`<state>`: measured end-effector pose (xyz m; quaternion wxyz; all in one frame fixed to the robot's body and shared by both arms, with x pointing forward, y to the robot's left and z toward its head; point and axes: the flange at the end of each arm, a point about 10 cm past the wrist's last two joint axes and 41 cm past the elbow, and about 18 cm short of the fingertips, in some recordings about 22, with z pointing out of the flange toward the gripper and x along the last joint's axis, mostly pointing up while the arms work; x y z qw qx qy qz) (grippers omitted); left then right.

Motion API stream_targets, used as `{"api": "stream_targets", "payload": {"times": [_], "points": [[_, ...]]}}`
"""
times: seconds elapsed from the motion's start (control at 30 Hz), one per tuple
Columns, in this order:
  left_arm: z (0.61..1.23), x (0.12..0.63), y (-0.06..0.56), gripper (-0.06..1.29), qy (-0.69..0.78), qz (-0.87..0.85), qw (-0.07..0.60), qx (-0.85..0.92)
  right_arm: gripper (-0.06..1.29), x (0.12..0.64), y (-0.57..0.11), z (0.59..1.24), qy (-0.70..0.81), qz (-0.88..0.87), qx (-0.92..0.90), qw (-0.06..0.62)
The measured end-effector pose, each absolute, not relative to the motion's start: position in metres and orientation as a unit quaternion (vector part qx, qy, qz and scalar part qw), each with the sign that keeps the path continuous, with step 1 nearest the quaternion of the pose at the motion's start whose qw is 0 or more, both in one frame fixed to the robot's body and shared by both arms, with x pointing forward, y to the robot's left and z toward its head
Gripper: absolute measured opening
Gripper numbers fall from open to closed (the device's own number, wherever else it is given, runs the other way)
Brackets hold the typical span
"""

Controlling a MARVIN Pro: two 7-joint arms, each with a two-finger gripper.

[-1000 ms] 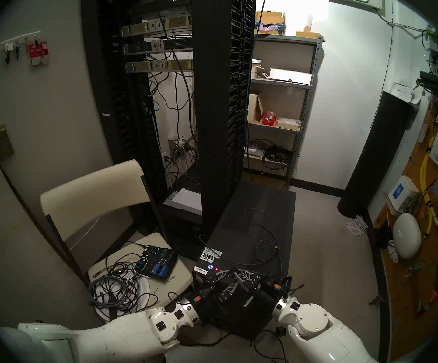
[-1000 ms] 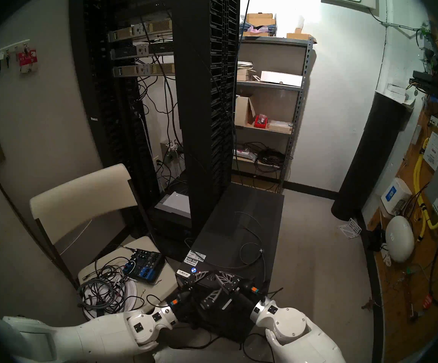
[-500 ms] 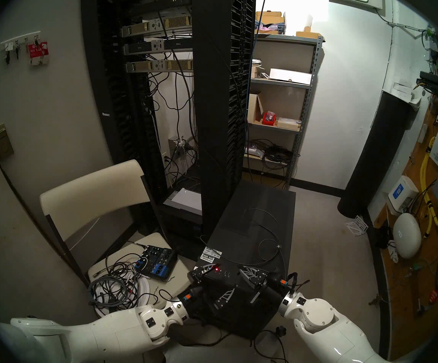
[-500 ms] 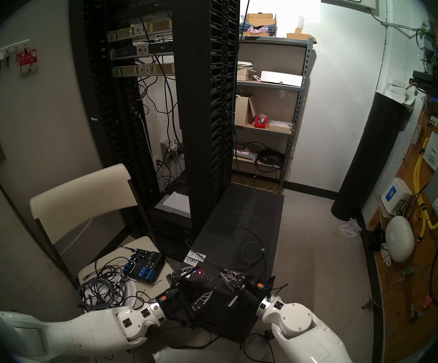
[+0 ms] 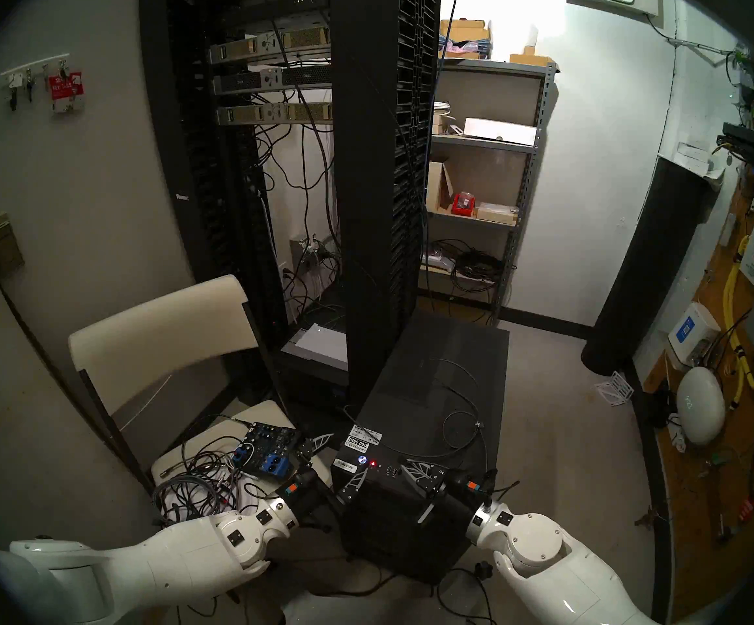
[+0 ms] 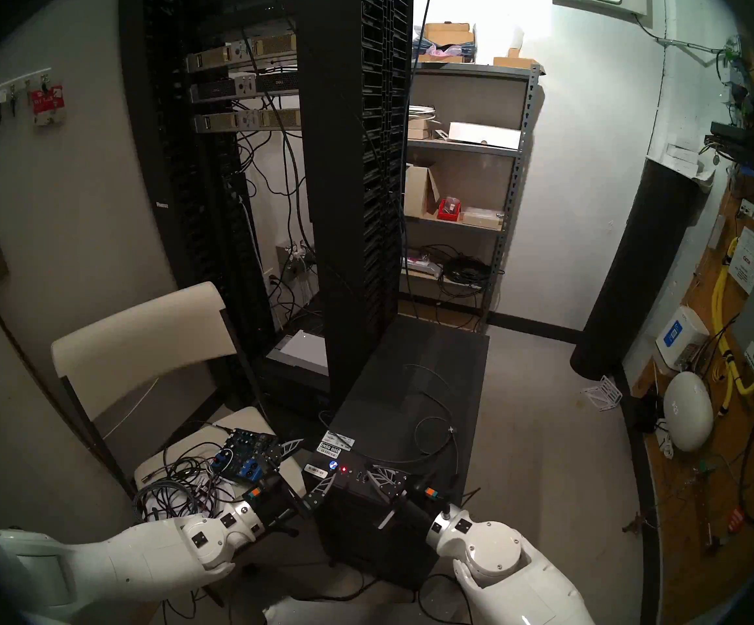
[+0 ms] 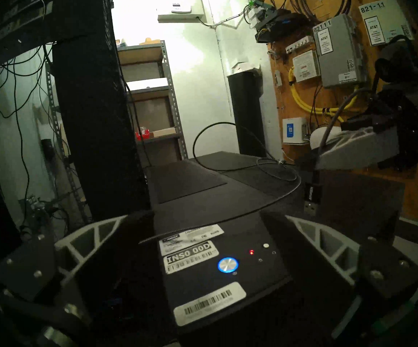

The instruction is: Insert the cable into the workstation's USB slot

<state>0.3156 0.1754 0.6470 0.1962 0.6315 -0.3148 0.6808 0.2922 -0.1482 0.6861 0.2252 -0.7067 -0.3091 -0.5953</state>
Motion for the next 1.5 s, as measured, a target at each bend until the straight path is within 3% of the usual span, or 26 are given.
{"api": "stream_targets", "payload": {"times": [1.5], "points": [[0.649,0.314,0.168,1.19,-0.318,0.695,0.197,0.614,-0.03,0.288,-0.122,0.674,-0.279,-0.593,-0.738,0.16]]}}
